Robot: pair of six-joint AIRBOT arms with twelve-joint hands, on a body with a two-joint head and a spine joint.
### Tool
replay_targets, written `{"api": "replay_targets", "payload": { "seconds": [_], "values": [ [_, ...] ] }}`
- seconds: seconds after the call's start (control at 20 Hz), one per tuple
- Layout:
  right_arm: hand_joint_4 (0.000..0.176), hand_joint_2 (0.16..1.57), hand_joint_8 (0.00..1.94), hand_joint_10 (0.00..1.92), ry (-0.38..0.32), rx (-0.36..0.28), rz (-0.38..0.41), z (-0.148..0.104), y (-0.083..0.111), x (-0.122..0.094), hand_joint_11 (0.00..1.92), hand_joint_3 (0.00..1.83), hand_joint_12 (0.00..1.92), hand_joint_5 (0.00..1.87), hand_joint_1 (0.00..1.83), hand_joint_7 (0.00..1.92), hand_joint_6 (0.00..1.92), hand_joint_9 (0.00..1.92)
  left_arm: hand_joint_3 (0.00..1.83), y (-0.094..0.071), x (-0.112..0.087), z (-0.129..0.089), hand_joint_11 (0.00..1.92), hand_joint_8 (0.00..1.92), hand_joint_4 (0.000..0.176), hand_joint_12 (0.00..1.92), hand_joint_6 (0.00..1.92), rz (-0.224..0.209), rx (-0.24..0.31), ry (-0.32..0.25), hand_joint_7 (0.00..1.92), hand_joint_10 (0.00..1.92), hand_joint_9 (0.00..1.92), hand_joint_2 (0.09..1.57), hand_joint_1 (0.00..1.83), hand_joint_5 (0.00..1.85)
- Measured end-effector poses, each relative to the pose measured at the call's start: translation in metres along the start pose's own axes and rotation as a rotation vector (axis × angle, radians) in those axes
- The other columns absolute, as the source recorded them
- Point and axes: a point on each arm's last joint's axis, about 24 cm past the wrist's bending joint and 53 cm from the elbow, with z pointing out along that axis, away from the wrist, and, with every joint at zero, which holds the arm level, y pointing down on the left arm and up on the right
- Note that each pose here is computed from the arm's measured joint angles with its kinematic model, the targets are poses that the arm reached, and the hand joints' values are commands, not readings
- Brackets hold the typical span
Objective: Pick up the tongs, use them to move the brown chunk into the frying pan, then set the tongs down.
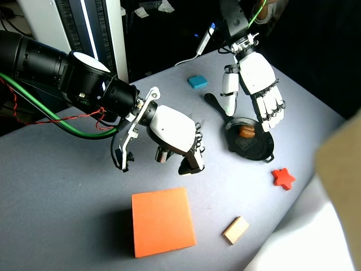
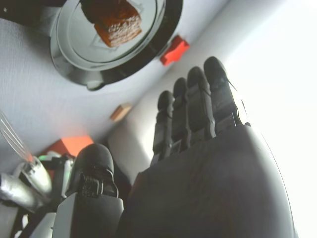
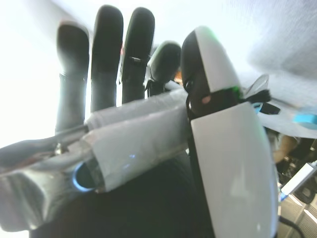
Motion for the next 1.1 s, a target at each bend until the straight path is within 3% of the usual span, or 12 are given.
{"api": "replay_targets", "payload": {
  "seconds": [0.2,0.35,0.45,0.5,0.55,0.7,0.8,0.95,1.1],
  "values": [
    [0.0,1.4,0.34,0.88,0.036,0.012,-0.013,-0.005,-0.005,0.02,0.05,0.0,1.68,0.32,0.2,0.52,0.61,0.36,0.0,0.0,0.0,0.0,0.0,0.0,0.027,0.18,0.0,-0.001,0.001,0.0,0.13,0.0,0.12,1.28,0.0,0.11],
    [0.0,1.32,0.14,0.7,0.054,0.028,-0.019,-0.012,-0.012,0.029,0.0,0.0,1.56,0.29,0.14,0.51,0.44,0.31,0.0,-0.001,-0.001,0.0,0.0,0.0,0.017,0.26,0.01,-0.002,0.001,-0.002,0.13,0.0,0.12,1.27,0.0,0.11],
    [0.0,1.25,0.05,0.52,0.061,0.032,-0.022,-0.016,-0.013,0.033,0.0,0.0,1.46,0.3,0.12,0.5,0.29,0.33,0.0,-0.001,-0.001,0.0,0.0,0.0,0.02,0.2,0.0,-0.003,0.001,-0.002,0.13,0.0,0.12,1.29,0.0,0.11],
    [0.0,1.19,0.0,0.34,0.067,0.032,-0.022,-0.02,-0.014,0.035,0.0,0.0,1.36,0.28,0.15,0.44,0.15,0.33,0.0,-0.001,0.0,0.0,0.0,0.0,0.015,0.26,0.01,-0.003,0.001,-0.001,0.14,0.0,0.13,1.3,0.0,0.13],
    [0.0,1.19,0.0,0.34,0.07,0.032,-0.021,-0.021,-0.013,0.036,0.0,0.0,1.36,0.28,0.15,0.44,0.15,0.33,0.0,-0.001,0.0,0.0,0.0,0.0,0.015,0.26,0.01,-0.003,0.001,-0.002,0.14,0.0,0.13,1.3,0.0,0.13],
    [0.0,1.14,0.0,0.13,0.072,0.039,-0.029,-0.03,-0.017,0.036,0.0,0.0,1.13,0.21,0.12,0.32,0.02,0.3,0.0,-0.002,-0.001,0.0,0.0,0.0,0.025,0.18,0.0,-0.005,0.002,-0.002,0.11,0.0,0.1,1.31,0.0,0.1],
    [0.0,1.11,0.0,0.07,0.086,0.046,-0.029,-0.038,-0.019,0.041,0.0,0.0,0.94,0.16,0.1,0.24,0.0,0.24,0.0,-0.002,-0.001,0.0,0.0,0.01,0.024,0.24,0.01,-0.005,0.003,-0.003,0.13,0.01,0.12,1.31,0.0,0.12],
    [0.0,1.09,0.0,0.04,0.091,0.038,-0.031,-0.048,-0.014,0.041,0.0,0.0,0.83,0.13,0.1,0.21,0.0,0.22,0.0,-0.002,-0.001,0.0,0.0,0.0,0.025,0.25,0.01,-0.006,0.003,-0.003,0.13,0.01,0.12,1.31,0.0,0.12],
    [0.0,1.06,0.0,0.04,0.086,0.026,-0.033,-0.056,-0.005,0.038,0.0,0.0,0.87,0.14,0.02,0.21,0.0,0.23,0.0,-0.005,-0.003,0.0,0.0,0.0,0.023,0.25,0.0,-0.012,0.008,-0.008,0.13,0.01,0.12,1.29,0.0,0.12]
  ]
}}
